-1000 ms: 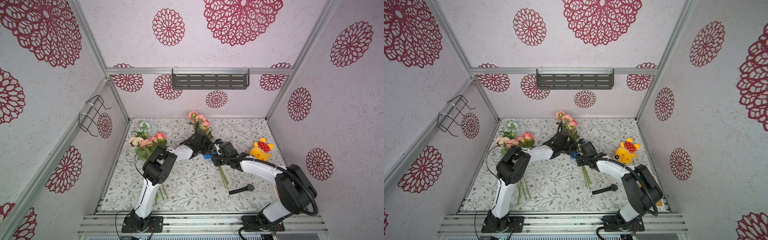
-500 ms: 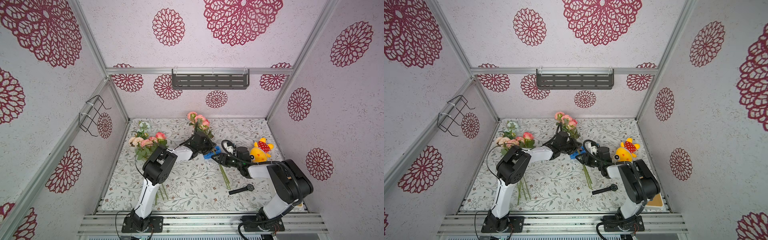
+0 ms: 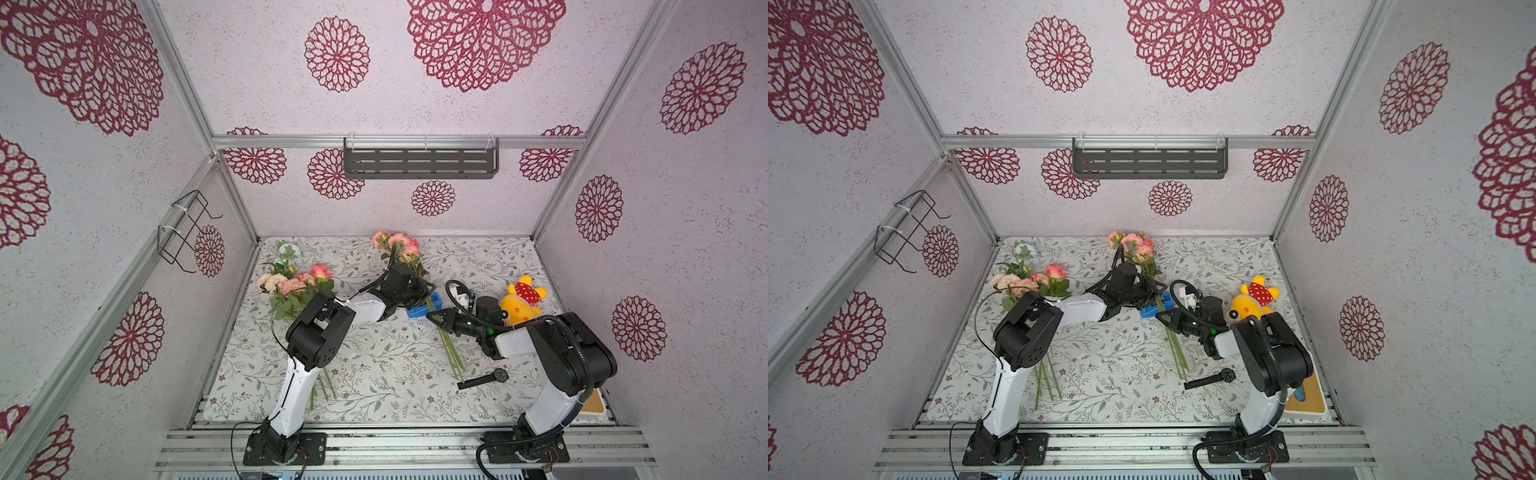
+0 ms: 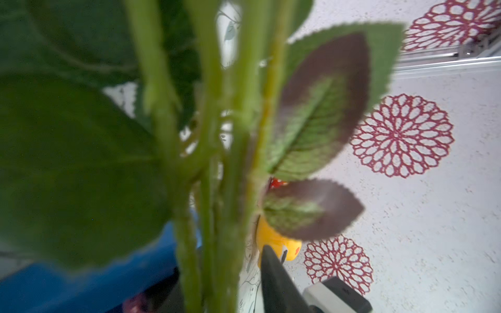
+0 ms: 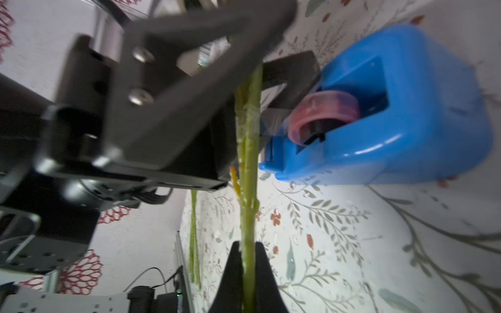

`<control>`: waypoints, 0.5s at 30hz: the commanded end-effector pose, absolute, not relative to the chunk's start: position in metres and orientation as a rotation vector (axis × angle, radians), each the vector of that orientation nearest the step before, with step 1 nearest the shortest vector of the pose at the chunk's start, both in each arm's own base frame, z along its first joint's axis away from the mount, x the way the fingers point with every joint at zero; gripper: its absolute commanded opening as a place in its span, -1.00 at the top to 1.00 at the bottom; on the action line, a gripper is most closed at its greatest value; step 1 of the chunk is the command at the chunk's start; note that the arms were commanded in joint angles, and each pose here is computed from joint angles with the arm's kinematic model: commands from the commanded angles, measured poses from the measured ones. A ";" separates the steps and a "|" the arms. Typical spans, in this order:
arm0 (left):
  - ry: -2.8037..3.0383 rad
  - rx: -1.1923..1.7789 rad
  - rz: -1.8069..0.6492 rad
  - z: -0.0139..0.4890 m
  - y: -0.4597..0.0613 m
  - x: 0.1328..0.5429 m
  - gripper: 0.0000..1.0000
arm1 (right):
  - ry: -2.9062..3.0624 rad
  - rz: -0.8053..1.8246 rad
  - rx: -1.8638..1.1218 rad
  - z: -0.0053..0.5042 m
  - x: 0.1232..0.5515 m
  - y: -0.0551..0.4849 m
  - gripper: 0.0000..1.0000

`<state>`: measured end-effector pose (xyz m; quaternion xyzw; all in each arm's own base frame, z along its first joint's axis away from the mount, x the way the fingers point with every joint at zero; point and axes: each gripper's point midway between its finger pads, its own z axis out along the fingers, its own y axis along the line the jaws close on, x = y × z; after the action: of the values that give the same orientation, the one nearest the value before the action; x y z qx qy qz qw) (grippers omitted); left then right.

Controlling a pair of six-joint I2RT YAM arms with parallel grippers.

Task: Wrap bouquets with tape
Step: Wrap the tape around the bouquet.

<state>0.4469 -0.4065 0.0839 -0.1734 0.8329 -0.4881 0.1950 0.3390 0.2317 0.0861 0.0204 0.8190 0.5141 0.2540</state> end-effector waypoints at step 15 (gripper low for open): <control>2.361 -0.477 -1.261 0.096 -0.393 0.448 0.95 | 2.458 0.462 -0.427 0.081 0.338 0.241 1.00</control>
<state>0.4433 -0.3906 0.0655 -0.1906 0.8594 -0.4375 0.1837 0.3393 0.2487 0.0844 -0.1421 0.9196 0.2067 0.3025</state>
